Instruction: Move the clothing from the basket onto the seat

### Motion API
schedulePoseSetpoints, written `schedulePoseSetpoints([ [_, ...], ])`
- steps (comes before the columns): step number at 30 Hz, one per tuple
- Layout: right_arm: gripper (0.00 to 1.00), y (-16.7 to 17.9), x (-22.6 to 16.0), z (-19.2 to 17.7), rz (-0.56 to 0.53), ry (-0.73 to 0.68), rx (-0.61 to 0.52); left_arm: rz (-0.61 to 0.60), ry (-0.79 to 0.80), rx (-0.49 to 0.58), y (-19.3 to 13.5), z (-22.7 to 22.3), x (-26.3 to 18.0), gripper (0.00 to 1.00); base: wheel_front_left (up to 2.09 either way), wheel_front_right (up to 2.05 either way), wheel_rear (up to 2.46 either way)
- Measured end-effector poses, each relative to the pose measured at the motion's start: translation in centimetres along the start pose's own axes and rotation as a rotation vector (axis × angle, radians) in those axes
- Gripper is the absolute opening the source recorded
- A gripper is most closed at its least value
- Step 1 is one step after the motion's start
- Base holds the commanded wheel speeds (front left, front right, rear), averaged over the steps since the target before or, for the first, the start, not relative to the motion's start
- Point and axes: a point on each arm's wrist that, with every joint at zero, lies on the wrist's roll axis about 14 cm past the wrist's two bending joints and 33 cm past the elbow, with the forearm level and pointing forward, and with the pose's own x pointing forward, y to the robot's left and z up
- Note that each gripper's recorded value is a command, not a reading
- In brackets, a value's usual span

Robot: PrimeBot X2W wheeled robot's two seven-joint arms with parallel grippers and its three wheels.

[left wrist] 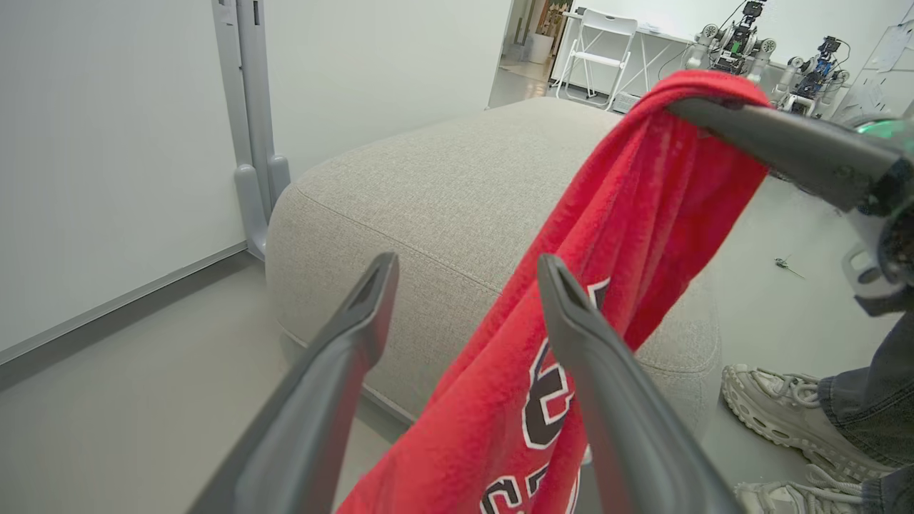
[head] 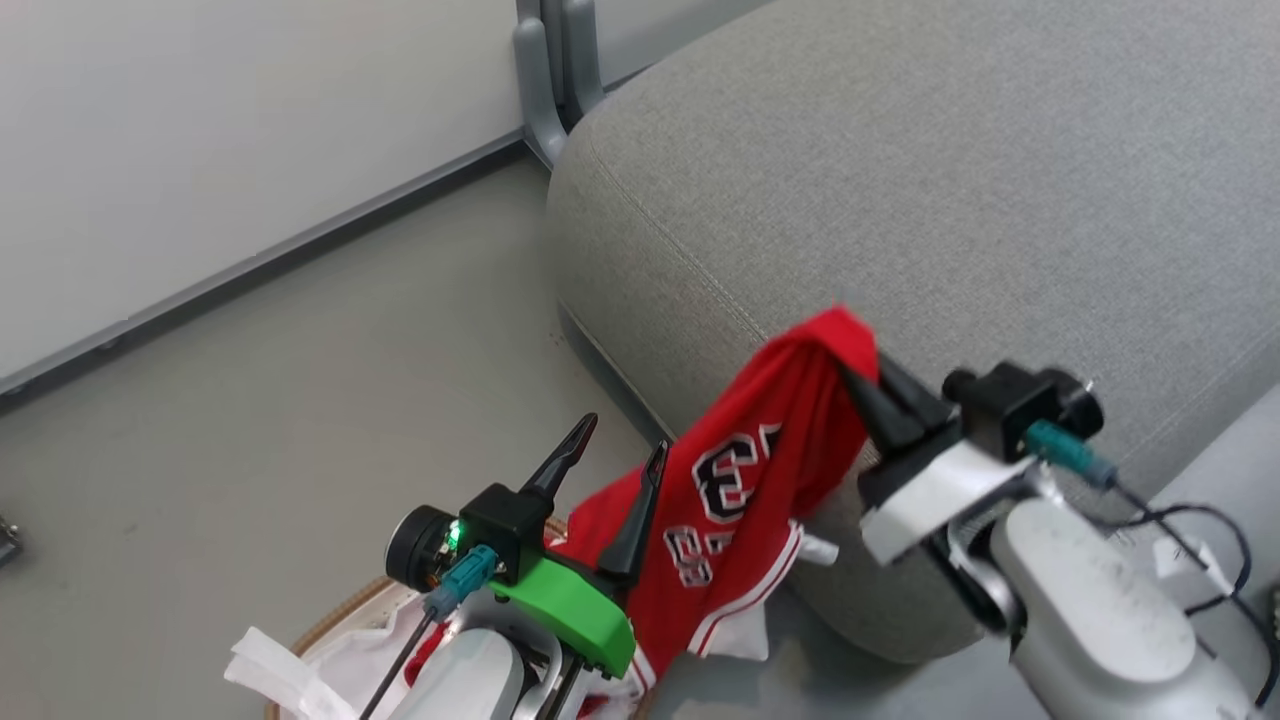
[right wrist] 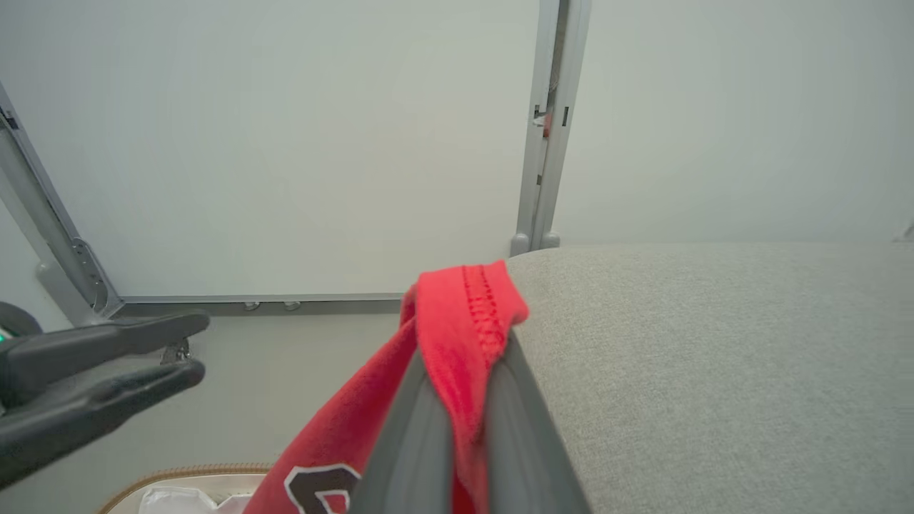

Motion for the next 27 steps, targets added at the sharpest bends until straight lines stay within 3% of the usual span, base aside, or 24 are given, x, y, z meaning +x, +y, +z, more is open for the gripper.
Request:
schedulePoseSetpoints([
  [5, 0.00, -2.9, 3.2, 4.3, -0.009, -0.092, -0.141, 0.002, 0.008, -0.010, 1.0, -0.6, 0.5, 1.00, 0.00, 0.00, 0.00],
  [9, 0.00, -6.1, 6.2, 9.4, -0.023, -0.181, -0.330, 0.021, 0.014, -0.007, 2.2, -1.1, 0.5, 1.00, 0.00, 0.00, 0.00],
  [11, 0.00, -8.2, 7.8, 12.8, -0.054, -0.237, -0.425, 0.040, 0.016, -0.009, 3.0, -1.2, 0.4, 1.00, 0.00, 0.00, 0.00],
  [15, 0.00, -11.4, 10.0, 17.7, -0.141, -0.327, -0.506, 0.079, 0.027, -0.021, 4.6, -1.9, -0.3, 1.00, 0.00, 0.00, 0.00],
  [22, 0.00, -13.8, 14.5, 19.9, -0.199, -0.342, -0.600, 0.149, 0.043, -0.038, 7.6, -3.1, -1.3, 1.00, 0.00, 0.00, 0.00],
  [27, 0.00, -15.9, 16.9, 16.1, -0.243, -0.249, -0.573, 0.177, 0.060, -0.052, 9.0, -4.1, -1.9, 1.00, 0.00, 0.00, 0.00],
])
